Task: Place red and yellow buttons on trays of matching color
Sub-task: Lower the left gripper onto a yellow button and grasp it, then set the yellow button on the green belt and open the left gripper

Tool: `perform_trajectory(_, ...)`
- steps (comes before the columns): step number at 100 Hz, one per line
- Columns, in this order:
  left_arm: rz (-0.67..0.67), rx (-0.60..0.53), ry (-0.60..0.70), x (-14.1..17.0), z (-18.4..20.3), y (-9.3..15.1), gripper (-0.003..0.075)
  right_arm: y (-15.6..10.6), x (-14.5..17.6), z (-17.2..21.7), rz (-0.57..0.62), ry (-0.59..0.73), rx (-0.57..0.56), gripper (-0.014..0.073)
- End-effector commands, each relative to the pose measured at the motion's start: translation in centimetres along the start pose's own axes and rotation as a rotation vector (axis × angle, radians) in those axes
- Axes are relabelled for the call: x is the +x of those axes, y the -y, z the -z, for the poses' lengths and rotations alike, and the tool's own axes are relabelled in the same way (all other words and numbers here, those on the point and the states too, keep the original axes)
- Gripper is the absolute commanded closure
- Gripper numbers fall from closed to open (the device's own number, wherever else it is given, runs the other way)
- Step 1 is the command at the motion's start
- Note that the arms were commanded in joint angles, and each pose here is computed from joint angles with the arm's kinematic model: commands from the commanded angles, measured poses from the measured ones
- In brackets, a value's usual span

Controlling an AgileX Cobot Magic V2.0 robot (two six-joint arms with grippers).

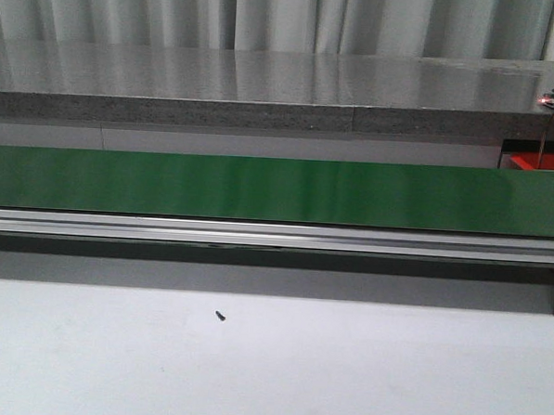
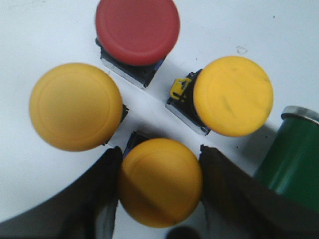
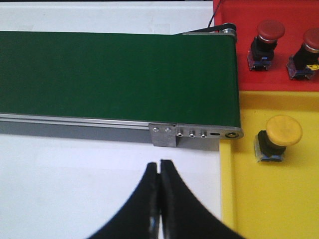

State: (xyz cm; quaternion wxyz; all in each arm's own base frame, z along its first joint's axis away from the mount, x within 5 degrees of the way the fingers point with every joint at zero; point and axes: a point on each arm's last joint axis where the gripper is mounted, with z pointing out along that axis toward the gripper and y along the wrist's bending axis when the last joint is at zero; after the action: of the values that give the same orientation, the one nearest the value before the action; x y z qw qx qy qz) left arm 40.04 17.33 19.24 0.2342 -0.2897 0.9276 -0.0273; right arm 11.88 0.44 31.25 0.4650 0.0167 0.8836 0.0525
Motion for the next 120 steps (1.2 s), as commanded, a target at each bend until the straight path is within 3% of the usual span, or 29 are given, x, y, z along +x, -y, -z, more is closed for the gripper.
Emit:
perform_trajectory(1, 0.012, 0.025, 0.120, -1.7, 2.8, 0.5, 0.0482, -0.2, -1.2, 0.5, -0.003, 0.081, -0.008, 0.0662)
perform_trajectory(30, 0.008, 0.029, 0.134, -1.9, 3.8, 0.7, 0.0514, -0.2, -1.2, 0.5, -0.003, 0.080, -0.008, 0.0662)
perform_trajectory(71, -0.031, 0.041, 0.230, -2.2, 10.2, 1.4, 0.0514, -0.2, -1.2, 0.5, -0.003, 0.080, -0.008, 0.0662)
perform_trajectory(91, -0.114, 0.069, 0.245, -1.5, 12.4, 3.6, 0.0513, -0.2, -1.2, 0.5, -0.003, 0.082, -0.008, 0.0662)
perform_trajectory(120, -0.196, 0.114, 0.189, 0.0, 12.3, 7.0, 0.0513, -0.2, -1.2, 0.5, -0.004, 0.082, -0.008, 0.0662)
